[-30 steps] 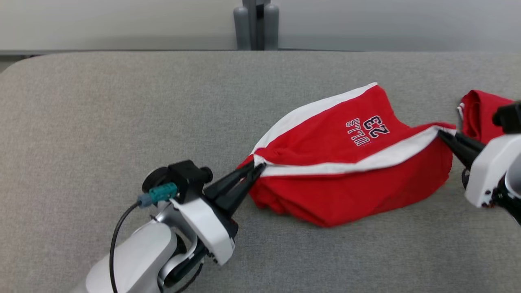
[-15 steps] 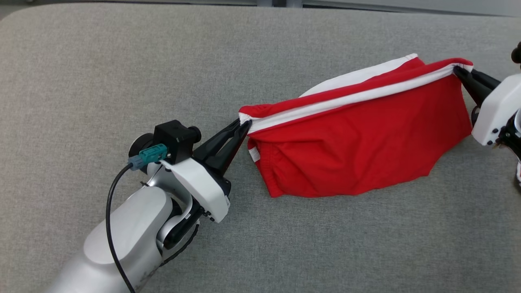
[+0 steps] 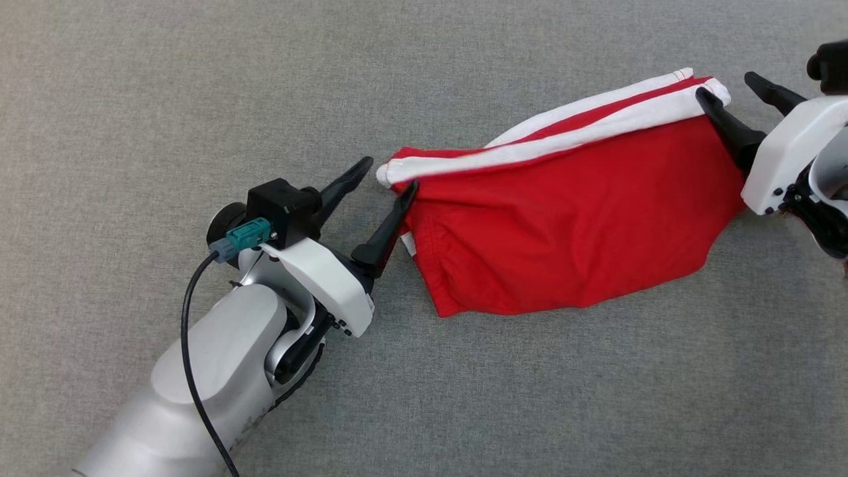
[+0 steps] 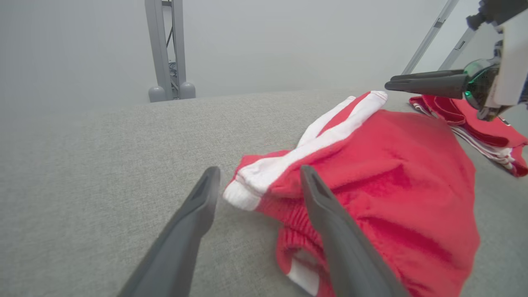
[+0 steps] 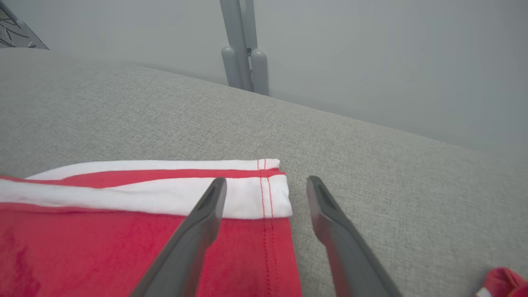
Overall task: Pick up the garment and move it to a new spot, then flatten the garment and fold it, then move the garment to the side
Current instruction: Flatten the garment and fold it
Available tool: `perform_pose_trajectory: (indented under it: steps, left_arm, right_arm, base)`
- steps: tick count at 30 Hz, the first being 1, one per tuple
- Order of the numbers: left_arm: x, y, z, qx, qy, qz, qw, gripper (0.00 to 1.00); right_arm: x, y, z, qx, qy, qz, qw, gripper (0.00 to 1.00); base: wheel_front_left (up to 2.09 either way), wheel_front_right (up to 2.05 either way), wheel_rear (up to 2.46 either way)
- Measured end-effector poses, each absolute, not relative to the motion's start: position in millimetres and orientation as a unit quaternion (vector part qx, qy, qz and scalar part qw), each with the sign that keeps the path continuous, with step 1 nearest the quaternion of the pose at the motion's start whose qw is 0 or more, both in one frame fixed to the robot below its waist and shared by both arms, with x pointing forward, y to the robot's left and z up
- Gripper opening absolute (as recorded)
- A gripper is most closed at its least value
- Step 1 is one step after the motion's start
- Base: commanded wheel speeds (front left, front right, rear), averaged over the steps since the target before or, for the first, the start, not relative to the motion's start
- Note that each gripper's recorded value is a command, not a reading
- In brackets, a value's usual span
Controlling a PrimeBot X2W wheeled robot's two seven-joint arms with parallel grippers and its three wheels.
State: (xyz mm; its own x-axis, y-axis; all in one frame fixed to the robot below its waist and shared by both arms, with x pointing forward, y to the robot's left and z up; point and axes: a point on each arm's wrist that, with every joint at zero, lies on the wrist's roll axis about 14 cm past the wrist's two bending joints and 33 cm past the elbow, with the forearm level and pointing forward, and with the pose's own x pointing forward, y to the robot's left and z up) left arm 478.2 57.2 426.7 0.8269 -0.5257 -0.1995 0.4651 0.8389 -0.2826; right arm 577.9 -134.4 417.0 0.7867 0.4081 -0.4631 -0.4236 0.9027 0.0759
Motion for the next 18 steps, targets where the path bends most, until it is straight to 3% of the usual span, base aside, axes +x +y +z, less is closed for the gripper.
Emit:
perform_pose_trajectory:
  steps: [7, 18]
  left_arm:
    - [483.2, 70.2, 434.9, -0.100, 0.113, -0.220, 0.964, 1.00]
    - [437.3, 99.1, 471.5, -0.104, 0.050, -0.116, 0.986, 1.00]
  right_arm:
    - [571.3, -135.8, 440.9, -0.003, 0.169, 0.224, 0.960, 1.00]
    - [503.3, -141.5, 453.0, 0.064, 0.131, 0.211, 0.967, 1.00]
  base:
    - [0.00, 0.00, 0.00]
    - [0.00, 0.00, 0.00]
